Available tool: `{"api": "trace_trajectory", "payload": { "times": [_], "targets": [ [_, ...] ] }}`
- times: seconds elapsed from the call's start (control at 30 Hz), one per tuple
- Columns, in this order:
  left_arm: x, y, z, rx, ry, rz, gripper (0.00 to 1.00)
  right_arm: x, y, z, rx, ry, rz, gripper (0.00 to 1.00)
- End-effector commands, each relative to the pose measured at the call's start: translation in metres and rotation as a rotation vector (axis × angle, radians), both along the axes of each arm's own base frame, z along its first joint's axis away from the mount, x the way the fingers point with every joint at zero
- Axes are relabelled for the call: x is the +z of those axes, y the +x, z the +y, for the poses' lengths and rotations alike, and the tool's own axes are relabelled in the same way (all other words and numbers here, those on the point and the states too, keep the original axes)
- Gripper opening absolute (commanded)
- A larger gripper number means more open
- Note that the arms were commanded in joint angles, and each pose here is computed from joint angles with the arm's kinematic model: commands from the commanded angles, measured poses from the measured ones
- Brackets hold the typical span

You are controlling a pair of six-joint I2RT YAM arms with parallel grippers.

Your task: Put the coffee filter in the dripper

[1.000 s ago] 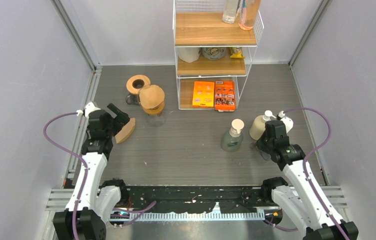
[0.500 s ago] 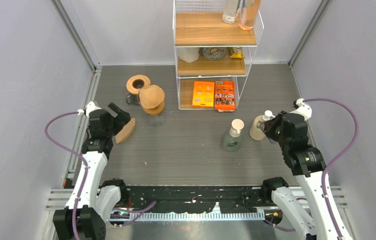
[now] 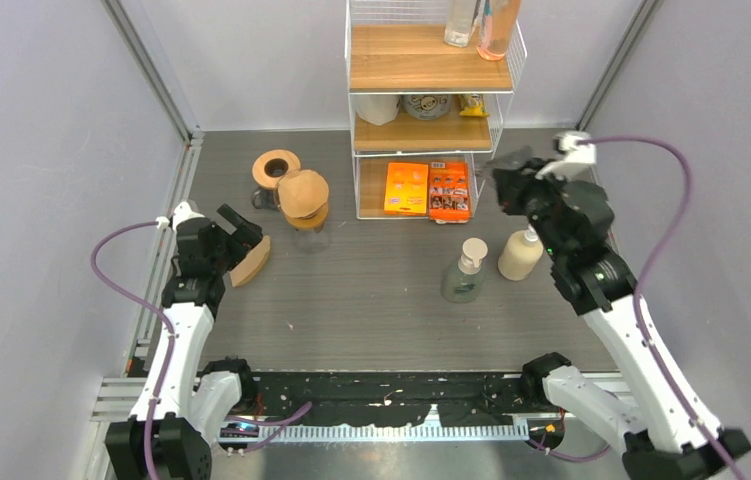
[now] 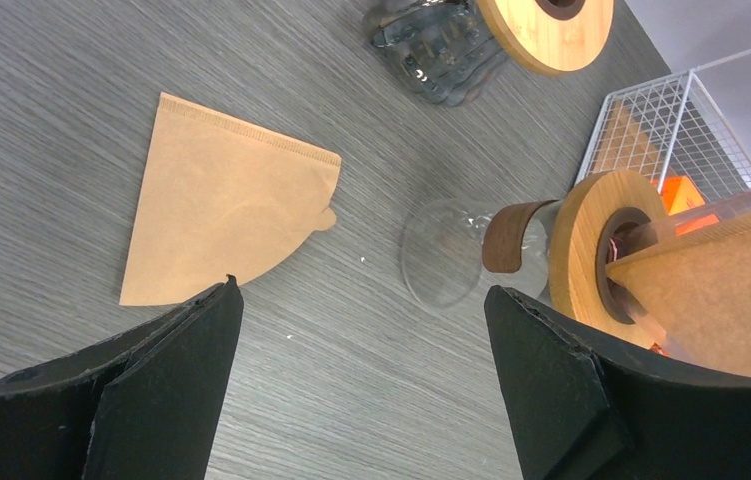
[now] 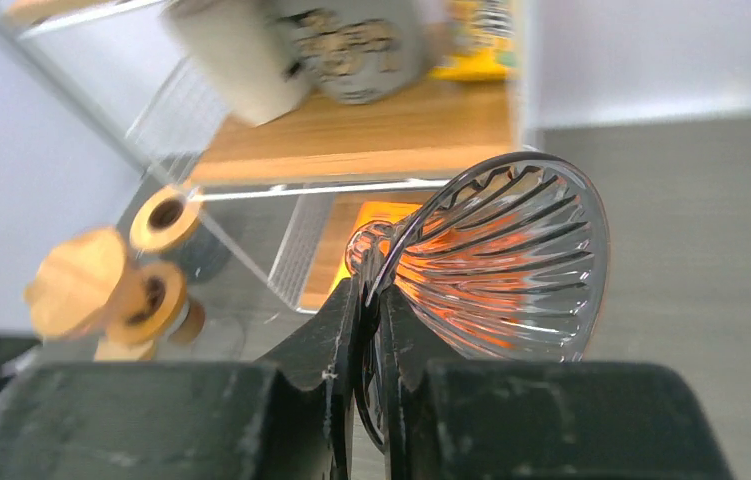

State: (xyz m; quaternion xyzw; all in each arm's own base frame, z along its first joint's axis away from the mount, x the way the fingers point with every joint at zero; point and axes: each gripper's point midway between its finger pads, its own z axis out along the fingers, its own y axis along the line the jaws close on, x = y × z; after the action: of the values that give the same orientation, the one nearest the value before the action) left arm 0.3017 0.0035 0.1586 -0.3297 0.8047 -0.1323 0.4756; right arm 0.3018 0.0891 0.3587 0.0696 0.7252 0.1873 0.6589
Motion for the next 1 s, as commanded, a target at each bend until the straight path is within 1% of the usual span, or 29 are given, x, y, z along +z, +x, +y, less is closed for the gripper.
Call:
{"api": "trace_trajectory", "payload": {
  "times": [0.0,0.03,0.07,0.1,0.13,0.17,0.2,0.23,0.27,0.3,0.33,0.37,0.4,0.43,0.47,0.5,0.53,0.57,0.6,0.63,0.67,0.7,0.83,0.97],
  "targets": [
    [0.042,0.003,-0.013,-0.084,-0.002,-0.114,0.99,0.069,-0.001,0.076,0.286,-0.339,-0.340,0.05],
    [0.047,0.001,-0.017,-0.110,-0.001,-0.127,0.99,0.069,-0.005,0.091,0.354,-0.412,-0.380,0.05],
    [0.054,-0.001,-0.022,-0.139,-0.005,-0.145,0.99,0.062,-0.014,0.117,0.479,-0.570,-0.467,0.05],
    [0.061,-0.004,-0.028,-0.174,-0.013,-0.168,0.99,0.051,-0.016,0.129,0.543,-0.645,-0.495,0.05],
    [0.068,-0.007,-0.034,-0.208,-0.023,-0.190,0.99,0.047,-0.028,0.147,0.648,-0.785,-0.610,0.05],
    [0.074,-0.010,-0.039,-0.234,-0.030,-0.215,0.99,0.031,-0.033,0.156,0.719,-0.864,-0.639,0.05],
    [0.081,-0.014,-0.043,-0.257,-0.035,-0.239,0.99,0.027,-0.045,0.169,0.817,-0.955,-0.757,0.05],
    [0.088,-0.017,-0.047,-0.274,-0.036,-0.266,0.99,0.014,-0.050,0.174,0.881,-0.995,-0.781,0.05],
    [0.096,-0.020,-0.048,-0.282,-0.032,-0.290,0.99,0.012,-0.060,0.182,0.949,-1.045,-0.868,0.05],
    [0.104,-0.025,-0.049,-0.286,-0.027,-0.314,0.99,0.000,-0.069,0.189,1.049,-1.049,-0.878,0.05],
    [0.111,-0.028,-0.050,-0.292,-0.024,-0.337,0.99,0.005,-0.074,0.191,1.077,-1.118,-0.959,0.05],
    [0.120,-0.031,-0.052,-0.305,-0.024,-0.367,0.99,-0.020,-0.087,0.193,1.213,-1.134,-0.933,0.05],
    [0.129,-0.034,-0.057,-0.331,-0.026,-0.397,0.99,-0.032,-0.097,0.189,1.304,-1.235,-0.984,0.05],
    [0.137,-0.038,-0.063,-0.363,-0.035,-0.423,0.99,-0.039,-0.102,0.192,1.362,-1.281,-1.055,0.05],
    [0.145,-0.041,-0.070,-0.399,-0.053,-0.448,0.99,-0.045,-0.110,0.189,1.423,-1.285,-1.039,0.05],
    [0.153,-0.043,-0.079,-0.443,-0.089,-0.473,0.99,-0.051,-0.112,0.192,1.462,-1.316,-1.075,0.05],
    [0.159,-0.045,-0.089,-0.500,-0.119,-0.496,0.99,-0.061,-0.117,0.188,1.534,-1.322,-1.036,0.05],
    [0.164,-0.049,-0.102,-0.576,-0.156,-0.509,0.99,-0.065,-0.119,0.187,1.560,-1.381,-1.082,0.05],
    [0.168,-0.049,-0.109,-0.617,-0.181,-0.515,0.99,-0.077,-0.122,0.182,1.630,-1.404,-1.035,0.05],
    [0.171,-0.048,-0.115,-0.647,-0.194,-0.513,0.99,-0.080,-0.124,0.181,1.662,-1.438,-1.071,0.05],
    [0.170,-0.047,-0.122,-0.671,-0.204,-0.499,0.99,-0.087,-0.127,0.179,1.718,-1.433,-1.041,0.05],
    [0.170,-0.046,-0.133,-0.708,-0.213,-0.485,0.99,-0.088,-0.129,0.180,1.737,-1.439,-1.061,0.05],
    [0.167,-0.046,-0.176,-0.871,-0.188,-0.430,0.99,-0.101,-0.135,0.183,1.831,-1.438,-1.037,0.05],
    [0.160,-0.046,-0.211,-0.988,-0.166,-0.356,0.99,-0.110,-0.133,0.186,1.859,-1.434,-1.025,0.05]
  ]
}}
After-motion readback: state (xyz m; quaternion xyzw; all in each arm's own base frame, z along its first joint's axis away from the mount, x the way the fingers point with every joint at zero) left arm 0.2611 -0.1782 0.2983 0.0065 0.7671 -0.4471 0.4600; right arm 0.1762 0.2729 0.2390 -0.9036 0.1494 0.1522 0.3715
